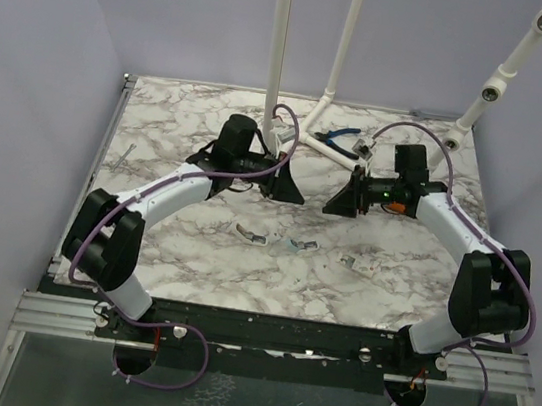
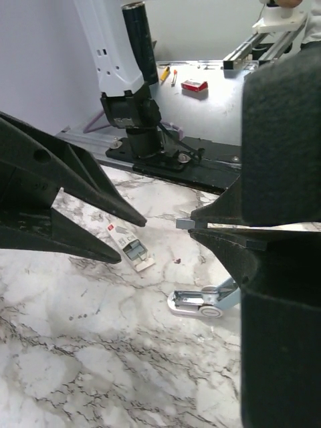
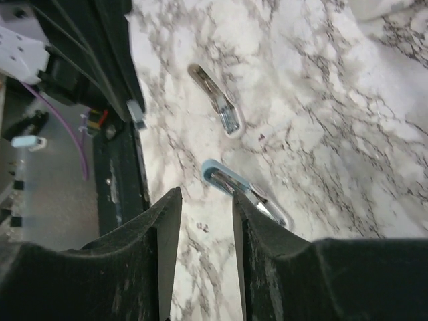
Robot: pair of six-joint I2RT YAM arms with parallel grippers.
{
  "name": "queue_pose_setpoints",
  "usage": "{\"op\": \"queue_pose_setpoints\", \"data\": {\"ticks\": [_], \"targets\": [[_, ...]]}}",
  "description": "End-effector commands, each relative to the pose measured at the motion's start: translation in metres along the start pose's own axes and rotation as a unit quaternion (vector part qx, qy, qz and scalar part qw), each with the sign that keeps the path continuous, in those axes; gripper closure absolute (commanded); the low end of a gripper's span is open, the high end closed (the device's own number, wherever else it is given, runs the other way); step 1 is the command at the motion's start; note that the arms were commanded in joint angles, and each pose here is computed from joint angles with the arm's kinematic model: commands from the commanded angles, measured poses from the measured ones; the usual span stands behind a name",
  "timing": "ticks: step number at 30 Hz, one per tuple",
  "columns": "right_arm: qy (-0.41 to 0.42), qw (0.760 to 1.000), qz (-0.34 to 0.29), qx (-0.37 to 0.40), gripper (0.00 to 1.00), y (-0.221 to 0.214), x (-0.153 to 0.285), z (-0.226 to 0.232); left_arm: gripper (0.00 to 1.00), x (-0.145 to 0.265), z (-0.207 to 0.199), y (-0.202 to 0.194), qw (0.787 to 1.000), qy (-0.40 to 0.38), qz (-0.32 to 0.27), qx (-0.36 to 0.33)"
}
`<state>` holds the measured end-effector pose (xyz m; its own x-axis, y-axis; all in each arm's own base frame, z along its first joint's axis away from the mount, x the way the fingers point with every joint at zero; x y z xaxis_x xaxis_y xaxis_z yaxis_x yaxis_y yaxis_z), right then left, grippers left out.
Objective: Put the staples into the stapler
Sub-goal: Adjust the staple.
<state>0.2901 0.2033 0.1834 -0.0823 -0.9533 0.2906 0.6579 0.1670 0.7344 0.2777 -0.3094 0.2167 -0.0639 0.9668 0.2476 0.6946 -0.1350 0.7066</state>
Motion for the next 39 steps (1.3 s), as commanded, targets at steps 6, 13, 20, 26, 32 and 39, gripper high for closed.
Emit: {"op": "queue_pose_setpoints", "data": {"ticks": [6, 13, 20, 26, 32, 39], "targets": [[-0.088, 0.983, 0.090, 0.131, 0.57, -0.046, 0.012, -0.031, 1.00, 0.035, -0.008, -0.040, 0.993, 0.092, 0.068, 0.001], [-0.102, 0.982, 0.086, 0.137, 0.57, -0.067, 0.011, -0.037, 1.00, 0.060, 0.002, -0.092, 0.978, 0.159, 0.127, 0.044], [-0.126, 0.975, 0.083, 0.161, 0.57, -0.062, 0.017, -0.037, 0.99, 0.072, 0.017, -0.113, 0.967, 0.208, 0.119, 0.088], [-0.130, 0.976, 0.087, 0.154, 0.57, -0.065, 0.016, -0.042, 0.98, 0.065, 0.033, -0.106, 0.958, 0.224, 0.121, 0.128], [-0.137, 0.974, 0.091, 0.157, 0.57, -0.065, 0.016, -0.047, 1.00, 0.062, 0.051, -0.108, 0.945, 0.258, 0.125, 0.160], [-0.141, 0.973, 0.096, 0.154, 0.57, -0.067, 0.016, -0.051, 1.00, 0.061, 0.060, -0.109, 0.934, 0.268, 0.119, 0.204]]}}
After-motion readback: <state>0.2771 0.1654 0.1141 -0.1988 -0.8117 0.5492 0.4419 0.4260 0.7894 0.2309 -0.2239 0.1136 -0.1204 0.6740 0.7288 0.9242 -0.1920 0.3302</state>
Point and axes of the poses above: each gripper's point midway between its finger pads, its own x axis back along the fingers, its own z axis along the line the jaws close on, y = z × x, the point moved 2 cm from there along x, back along the fingers, and after that the axes turned 2 degrees about -x, right-handed, at the moved point
